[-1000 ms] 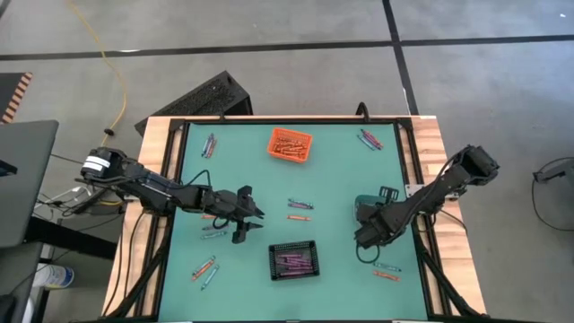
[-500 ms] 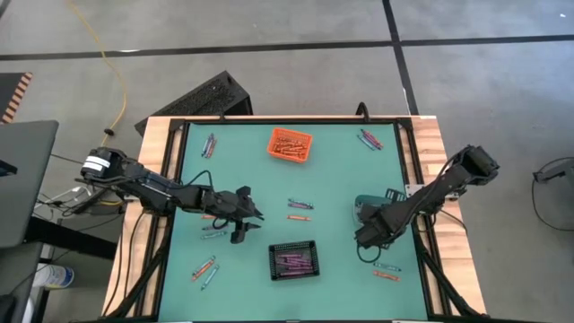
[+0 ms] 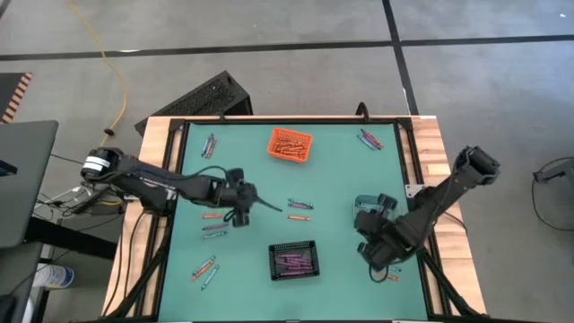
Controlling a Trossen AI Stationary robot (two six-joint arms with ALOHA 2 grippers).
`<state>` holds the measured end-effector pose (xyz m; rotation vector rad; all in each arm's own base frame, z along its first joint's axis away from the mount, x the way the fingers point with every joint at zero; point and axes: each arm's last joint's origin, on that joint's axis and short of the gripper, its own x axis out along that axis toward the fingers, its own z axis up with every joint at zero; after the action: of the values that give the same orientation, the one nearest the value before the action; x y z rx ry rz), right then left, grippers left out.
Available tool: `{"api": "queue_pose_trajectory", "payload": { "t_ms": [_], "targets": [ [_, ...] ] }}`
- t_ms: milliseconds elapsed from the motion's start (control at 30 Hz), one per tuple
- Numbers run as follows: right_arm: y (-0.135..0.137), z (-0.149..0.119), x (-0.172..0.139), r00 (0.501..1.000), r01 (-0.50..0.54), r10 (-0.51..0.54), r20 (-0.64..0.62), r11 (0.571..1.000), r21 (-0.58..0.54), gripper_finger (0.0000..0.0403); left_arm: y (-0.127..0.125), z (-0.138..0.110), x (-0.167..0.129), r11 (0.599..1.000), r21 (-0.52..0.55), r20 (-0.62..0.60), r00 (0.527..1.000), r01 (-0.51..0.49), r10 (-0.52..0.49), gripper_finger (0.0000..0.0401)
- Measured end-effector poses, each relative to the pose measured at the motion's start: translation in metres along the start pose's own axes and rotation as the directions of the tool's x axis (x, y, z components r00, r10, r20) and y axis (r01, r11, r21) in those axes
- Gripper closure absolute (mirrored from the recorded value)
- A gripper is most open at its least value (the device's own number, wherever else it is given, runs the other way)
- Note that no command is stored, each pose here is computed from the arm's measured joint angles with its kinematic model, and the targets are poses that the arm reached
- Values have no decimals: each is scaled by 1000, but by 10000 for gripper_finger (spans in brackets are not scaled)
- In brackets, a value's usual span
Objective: Sort crayons
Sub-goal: Put the blue crayon into the blue bin
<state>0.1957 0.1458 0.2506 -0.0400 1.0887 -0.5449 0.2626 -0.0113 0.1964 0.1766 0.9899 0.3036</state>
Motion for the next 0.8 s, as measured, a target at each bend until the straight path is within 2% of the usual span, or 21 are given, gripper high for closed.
{"api": "queue_pose_trajectory", "payload": {
  "t_ms": [67, 167, 233, 300, 367, 467, 567, 633, 700, 800],
  "targets": [
    [10, 3, -2, 995, -45, 44, 89, 999, 5, 333, 19, 5, 2, 999, 5, -19, 999, -31, 31, 215],
    [25, 6, -2, 980, -105, 109, 169, 994, -28, 333, 61, 7, 12, 998, -39, -51, 997, -56, 54, 215],
    [35, 7, -1, 969, -134, 146, 200, 989, -69, 333, 97, -3, 18, 989, -112, -116, 990, -94, 81, 215],
    [44, 8, 2, 960, -139, 163, 226, 983, -119, 333, 137, -18, 21, 963, -223, -181, 977, -153, 113, 215],
    [52, 9, 7, 956, -114, 155, 249, 978, -173, 333, 173, -34, 19, 908, -354, -239, 961, -223, 143, 215],
    [61, 8, 20, 958, -14, 90, 274, 964, -267, 333, 218, -61, 11, 764, -561, -302, 938, -320, 171, 215],
    [68, 9, 37, 949, 124, -14, 314, 935, -333, 333, 247, -87, 3, 626, -694, -325, 930, -356, 169, 215],
    [71, 11, 50, 945, 187, -65, 320, 911, -369, 333, 258, -100, -2, 560, -736, -347, 923, -379, 169, 215],
    [73, 14, 62, 948, 210, -94, 303, 902, -376, 333, 263, -110, -5, 524, -762, -362, 921, -380, 142, 215],
    [76, 20, 75, 949, 217, -112, 294, 911, -352, 333, 261, -115, -6, 526, -765, -380, 920, -373, 99, 215]
  ]
}}
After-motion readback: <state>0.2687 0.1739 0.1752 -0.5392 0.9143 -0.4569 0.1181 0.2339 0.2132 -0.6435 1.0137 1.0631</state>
